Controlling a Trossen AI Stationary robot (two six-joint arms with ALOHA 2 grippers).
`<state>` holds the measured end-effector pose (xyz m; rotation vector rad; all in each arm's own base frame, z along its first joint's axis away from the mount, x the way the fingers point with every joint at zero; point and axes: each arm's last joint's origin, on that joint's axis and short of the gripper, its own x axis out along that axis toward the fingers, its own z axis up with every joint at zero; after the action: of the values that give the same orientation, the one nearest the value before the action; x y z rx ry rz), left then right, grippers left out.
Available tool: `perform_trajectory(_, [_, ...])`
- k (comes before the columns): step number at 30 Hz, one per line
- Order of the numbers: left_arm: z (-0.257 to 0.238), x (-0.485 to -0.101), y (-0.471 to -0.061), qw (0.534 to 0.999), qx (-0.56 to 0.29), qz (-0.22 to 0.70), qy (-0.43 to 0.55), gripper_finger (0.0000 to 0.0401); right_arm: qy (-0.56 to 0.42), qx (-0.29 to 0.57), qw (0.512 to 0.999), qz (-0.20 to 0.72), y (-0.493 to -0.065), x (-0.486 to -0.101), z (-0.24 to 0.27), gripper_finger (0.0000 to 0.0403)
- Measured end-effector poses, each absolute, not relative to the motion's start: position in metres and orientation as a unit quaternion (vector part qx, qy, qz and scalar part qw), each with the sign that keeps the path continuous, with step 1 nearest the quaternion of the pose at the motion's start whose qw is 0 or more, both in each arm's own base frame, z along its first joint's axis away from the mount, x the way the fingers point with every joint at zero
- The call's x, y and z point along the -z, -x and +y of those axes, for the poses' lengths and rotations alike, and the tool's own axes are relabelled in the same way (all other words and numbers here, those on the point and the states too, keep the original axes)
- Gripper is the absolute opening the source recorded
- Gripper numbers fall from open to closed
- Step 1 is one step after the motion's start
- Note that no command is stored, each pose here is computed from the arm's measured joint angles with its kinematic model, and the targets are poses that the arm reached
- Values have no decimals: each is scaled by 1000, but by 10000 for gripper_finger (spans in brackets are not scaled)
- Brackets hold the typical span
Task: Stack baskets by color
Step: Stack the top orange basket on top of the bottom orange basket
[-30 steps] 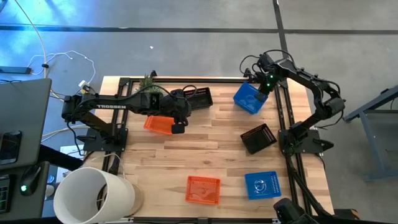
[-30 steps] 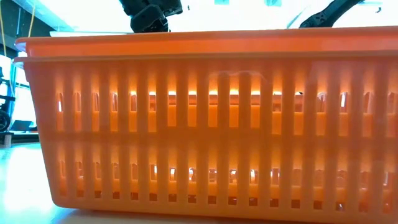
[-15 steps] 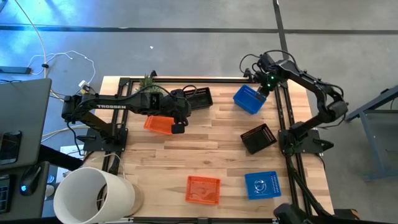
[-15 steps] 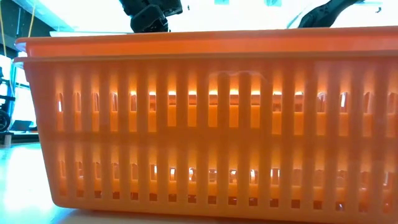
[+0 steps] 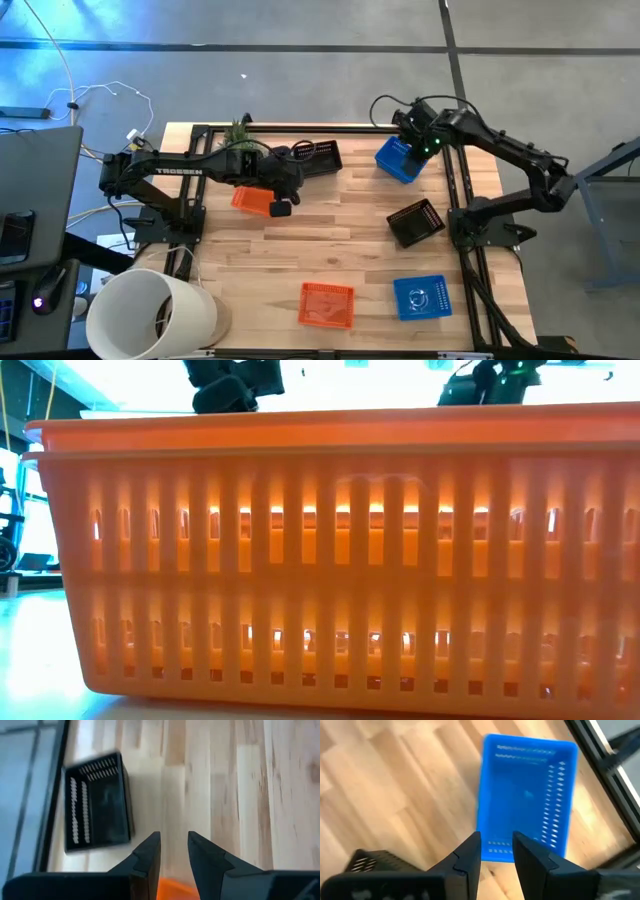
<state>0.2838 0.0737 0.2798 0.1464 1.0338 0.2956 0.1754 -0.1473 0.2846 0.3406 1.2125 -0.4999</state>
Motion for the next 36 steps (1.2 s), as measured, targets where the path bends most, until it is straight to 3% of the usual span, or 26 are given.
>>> perform_trajectory(10, [66,-272,-271,830,-89,550,23,94,-124,233,782,565,-191,-288,-122,96])
perform_trajectory(22, [47,-264,-262,781,-79,619,43,186,-114,216,787,566,-200,-288,-107,96])
perform_trajectory(36, [39,-222,-279,700,-105,706,1,178,-107,201,792,567,-205,-288,-96,96])
